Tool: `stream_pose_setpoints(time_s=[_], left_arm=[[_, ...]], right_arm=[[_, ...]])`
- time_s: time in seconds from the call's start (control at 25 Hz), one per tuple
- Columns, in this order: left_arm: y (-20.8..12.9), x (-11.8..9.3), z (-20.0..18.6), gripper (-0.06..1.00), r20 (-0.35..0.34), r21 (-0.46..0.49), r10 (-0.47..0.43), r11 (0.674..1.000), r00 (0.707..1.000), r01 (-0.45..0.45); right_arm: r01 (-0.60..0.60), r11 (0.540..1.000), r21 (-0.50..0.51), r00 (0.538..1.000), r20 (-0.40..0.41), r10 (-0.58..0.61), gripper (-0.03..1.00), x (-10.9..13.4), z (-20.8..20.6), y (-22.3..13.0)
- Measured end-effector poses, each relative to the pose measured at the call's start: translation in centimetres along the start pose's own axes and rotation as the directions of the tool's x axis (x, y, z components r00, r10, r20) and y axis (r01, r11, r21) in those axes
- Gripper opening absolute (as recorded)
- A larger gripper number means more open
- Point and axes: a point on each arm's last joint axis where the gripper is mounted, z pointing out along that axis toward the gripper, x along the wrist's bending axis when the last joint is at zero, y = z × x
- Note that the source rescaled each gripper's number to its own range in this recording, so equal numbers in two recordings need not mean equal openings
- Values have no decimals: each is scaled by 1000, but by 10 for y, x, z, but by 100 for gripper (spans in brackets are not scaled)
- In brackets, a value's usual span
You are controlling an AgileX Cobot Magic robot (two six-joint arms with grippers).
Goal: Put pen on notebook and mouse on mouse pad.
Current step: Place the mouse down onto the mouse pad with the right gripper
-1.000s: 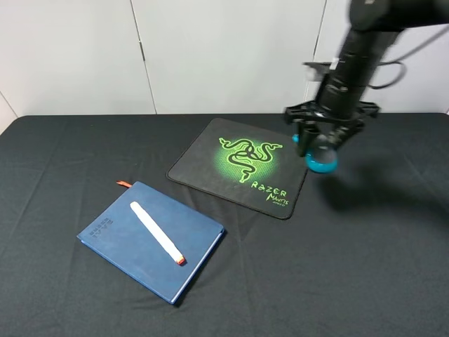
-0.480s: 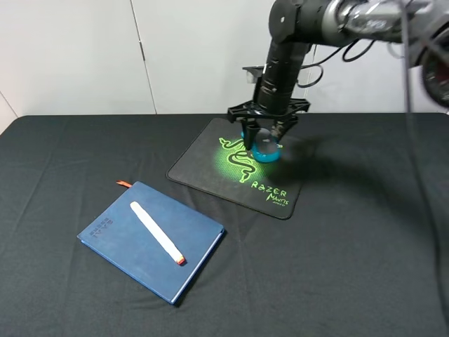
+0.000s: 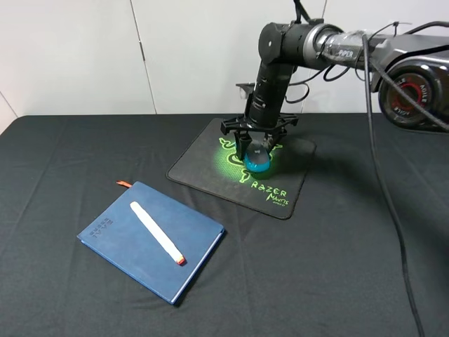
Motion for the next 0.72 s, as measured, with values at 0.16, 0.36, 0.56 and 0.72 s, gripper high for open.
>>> stream_pose_setpoints(time_s=[0.16,0.36,0.56,0.72], left_arm=[[0,0,0,100,0,0,0,1000,1000,0],[0,0,0,100,0,0,0,1000,1000,0],[0,0,0,100,0,0,0,1000,1000,0],[0,0,0,100,0,0,0,1000,1000,0]], right_arm=[[10,1000,4,1000,0,-10,3,0,2,0],[17,1000,4,1000,0,-17,16,0,2,0],[29,1000,4,1000,0,-29,92,0,2,0],[29,1000,4,1000,0,-29,99,0,2,0]])
